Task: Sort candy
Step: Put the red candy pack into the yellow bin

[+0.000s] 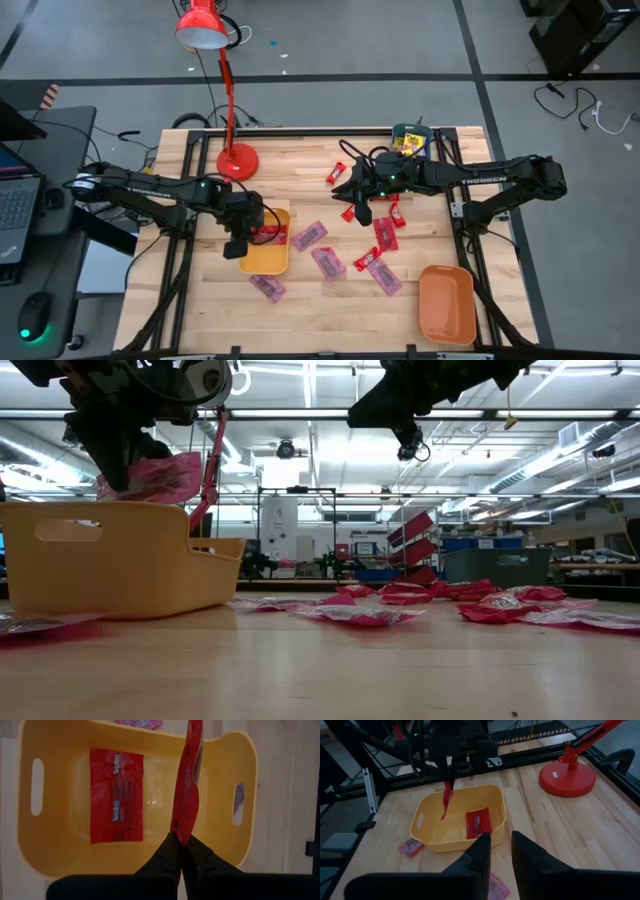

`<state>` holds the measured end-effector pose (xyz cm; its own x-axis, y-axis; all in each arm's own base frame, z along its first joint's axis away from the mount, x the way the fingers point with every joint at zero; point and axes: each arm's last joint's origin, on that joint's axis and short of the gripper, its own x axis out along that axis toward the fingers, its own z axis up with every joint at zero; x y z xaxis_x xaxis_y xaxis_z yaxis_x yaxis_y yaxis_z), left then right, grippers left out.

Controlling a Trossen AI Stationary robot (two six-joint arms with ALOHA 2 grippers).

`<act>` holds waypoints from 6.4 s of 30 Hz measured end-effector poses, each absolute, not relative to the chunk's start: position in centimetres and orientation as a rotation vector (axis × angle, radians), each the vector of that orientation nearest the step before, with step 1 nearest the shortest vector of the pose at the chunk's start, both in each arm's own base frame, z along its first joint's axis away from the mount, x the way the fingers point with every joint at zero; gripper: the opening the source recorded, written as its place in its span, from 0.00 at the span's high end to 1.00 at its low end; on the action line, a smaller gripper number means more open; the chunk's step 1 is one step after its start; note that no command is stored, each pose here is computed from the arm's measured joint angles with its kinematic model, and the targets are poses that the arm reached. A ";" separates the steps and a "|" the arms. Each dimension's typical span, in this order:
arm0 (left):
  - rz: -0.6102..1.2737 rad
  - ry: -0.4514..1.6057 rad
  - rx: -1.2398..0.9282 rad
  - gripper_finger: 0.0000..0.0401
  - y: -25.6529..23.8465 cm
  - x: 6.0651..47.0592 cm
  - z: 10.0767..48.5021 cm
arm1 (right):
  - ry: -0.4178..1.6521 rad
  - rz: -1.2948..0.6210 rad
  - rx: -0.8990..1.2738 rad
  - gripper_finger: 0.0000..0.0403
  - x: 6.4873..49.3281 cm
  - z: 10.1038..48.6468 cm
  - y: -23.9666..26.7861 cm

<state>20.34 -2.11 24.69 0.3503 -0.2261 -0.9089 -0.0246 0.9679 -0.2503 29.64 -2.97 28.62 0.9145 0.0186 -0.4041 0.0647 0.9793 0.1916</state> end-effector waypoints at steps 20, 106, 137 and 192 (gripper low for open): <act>-0.077 1.203 -0.203 0.73 -1.9 20.4 24.7 | 0.416 -0.024 0.204 0.84 29.6 28.6 -3.0; 0.092 0.229 0.361 0.72 -0.2 18.4 23.7 | 0.811 -0.100 0.136 0.68 34.6 14.6 7.2; 0.048 0.270 0.219 0.72 -0.3 18.2 23.1 | 0.812 -0.101 0.099 0.65 34.8 13.4 8.2; -0.011 0.278 0.204 0.72 -0.5 18.3 23.0 | 0.804 -0.094 0.115 1.00 35.5 11.3 8.4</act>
